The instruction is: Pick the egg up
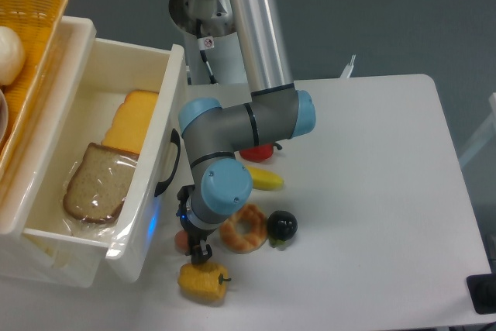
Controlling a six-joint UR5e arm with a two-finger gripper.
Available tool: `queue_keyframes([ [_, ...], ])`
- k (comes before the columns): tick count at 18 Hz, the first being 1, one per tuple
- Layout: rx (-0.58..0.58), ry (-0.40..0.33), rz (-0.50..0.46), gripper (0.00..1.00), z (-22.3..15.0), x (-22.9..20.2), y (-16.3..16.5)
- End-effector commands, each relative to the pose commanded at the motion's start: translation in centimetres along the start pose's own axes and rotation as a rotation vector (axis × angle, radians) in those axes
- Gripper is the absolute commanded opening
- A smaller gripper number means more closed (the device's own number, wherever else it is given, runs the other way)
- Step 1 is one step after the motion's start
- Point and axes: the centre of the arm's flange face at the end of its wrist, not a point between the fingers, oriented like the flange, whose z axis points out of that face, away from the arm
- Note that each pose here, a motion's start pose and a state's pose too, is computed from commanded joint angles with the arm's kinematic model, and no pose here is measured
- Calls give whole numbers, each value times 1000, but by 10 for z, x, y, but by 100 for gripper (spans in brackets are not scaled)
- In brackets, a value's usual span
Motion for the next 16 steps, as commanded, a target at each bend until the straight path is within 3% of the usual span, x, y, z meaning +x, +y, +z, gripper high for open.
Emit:
queue_keyframes([
  [10, 0, 7, -2, 63, 3, 2, 1],
  [16, -1, 10, -2, 62, 3, 4, 2],
])
